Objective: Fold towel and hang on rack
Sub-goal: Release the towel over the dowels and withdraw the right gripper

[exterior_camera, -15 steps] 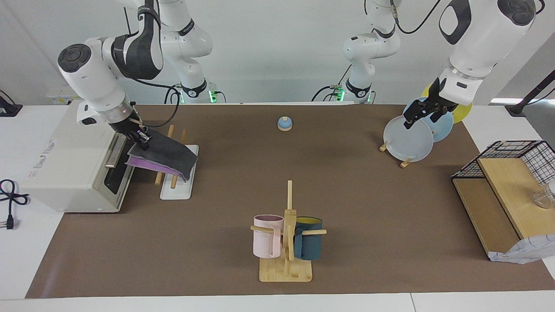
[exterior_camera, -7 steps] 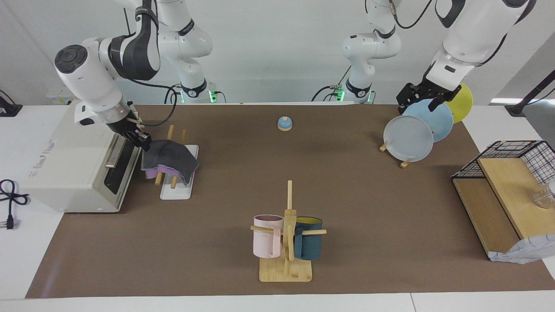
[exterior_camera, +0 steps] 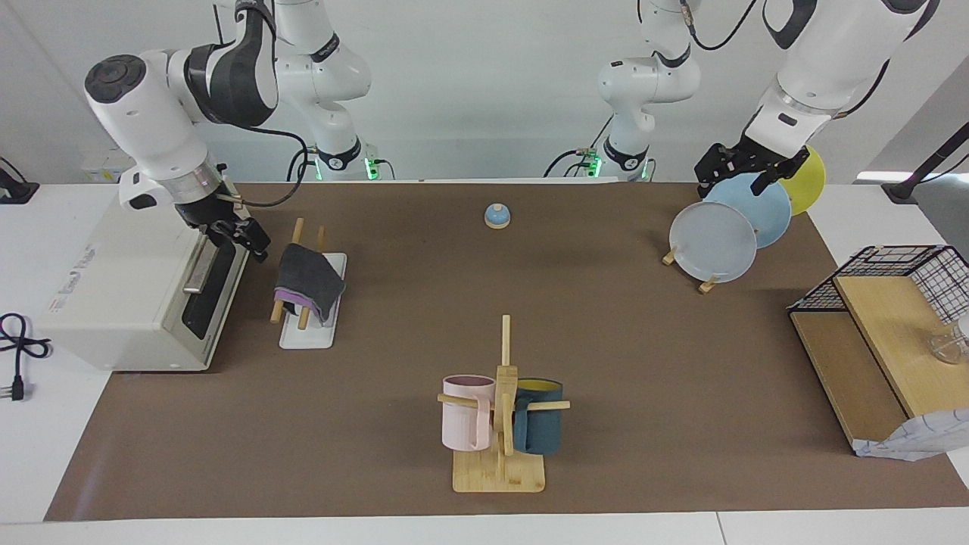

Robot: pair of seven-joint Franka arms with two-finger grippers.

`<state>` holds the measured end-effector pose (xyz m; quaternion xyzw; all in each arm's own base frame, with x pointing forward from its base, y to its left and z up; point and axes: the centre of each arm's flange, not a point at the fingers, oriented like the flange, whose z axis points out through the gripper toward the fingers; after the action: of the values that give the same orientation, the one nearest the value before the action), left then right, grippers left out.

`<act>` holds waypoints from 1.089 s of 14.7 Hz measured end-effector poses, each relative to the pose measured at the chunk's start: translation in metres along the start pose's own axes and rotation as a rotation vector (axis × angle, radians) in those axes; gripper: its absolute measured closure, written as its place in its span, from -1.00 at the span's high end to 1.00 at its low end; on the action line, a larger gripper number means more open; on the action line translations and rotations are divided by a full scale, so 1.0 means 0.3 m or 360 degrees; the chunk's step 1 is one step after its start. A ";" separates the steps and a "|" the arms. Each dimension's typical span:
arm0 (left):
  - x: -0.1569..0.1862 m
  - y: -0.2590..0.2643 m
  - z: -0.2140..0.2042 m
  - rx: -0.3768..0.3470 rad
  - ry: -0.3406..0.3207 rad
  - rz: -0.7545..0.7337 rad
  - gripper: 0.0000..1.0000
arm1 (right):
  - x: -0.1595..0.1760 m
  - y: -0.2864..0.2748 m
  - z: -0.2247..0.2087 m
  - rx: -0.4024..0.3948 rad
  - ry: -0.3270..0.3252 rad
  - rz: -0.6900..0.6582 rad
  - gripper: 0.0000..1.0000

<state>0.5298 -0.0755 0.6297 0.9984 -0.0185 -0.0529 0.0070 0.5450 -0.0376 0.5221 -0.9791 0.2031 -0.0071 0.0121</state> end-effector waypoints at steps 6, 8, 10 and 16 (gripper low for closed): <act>0.000 0.002 0.000 0.0000 0.0000 0.0052 1.00 | 0.004 -0.046 -0.272 -0.0031 -0.0079 -0.0269 1.00; -0.001 0.003 -0.004 0.0000 0.0005 0.0056 1.00 | 0.010 -0.036 -0.313 -0.0035 -0.0090 -0.0305 1.00; 0.000 0.004 -0.005 0.0000 0.0009 0.0061 1.00 | -0.006 -0.047 -0.322 -0.0041 -0.0115 -0.0329 1.00; 0.003 0.019 -0.006 -0.0001 0.0029 0.0076 1.00 | -0.044 -0.039 -0.380 -0.0078 -0.0075 -0.0414 1.00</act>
<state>0.5307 -0.0813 0.6315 0.9981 -0.0424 -0.0438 0.0086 0.5353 -0.0238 0.6362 -0.9970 0.0740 0.0192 -0.0080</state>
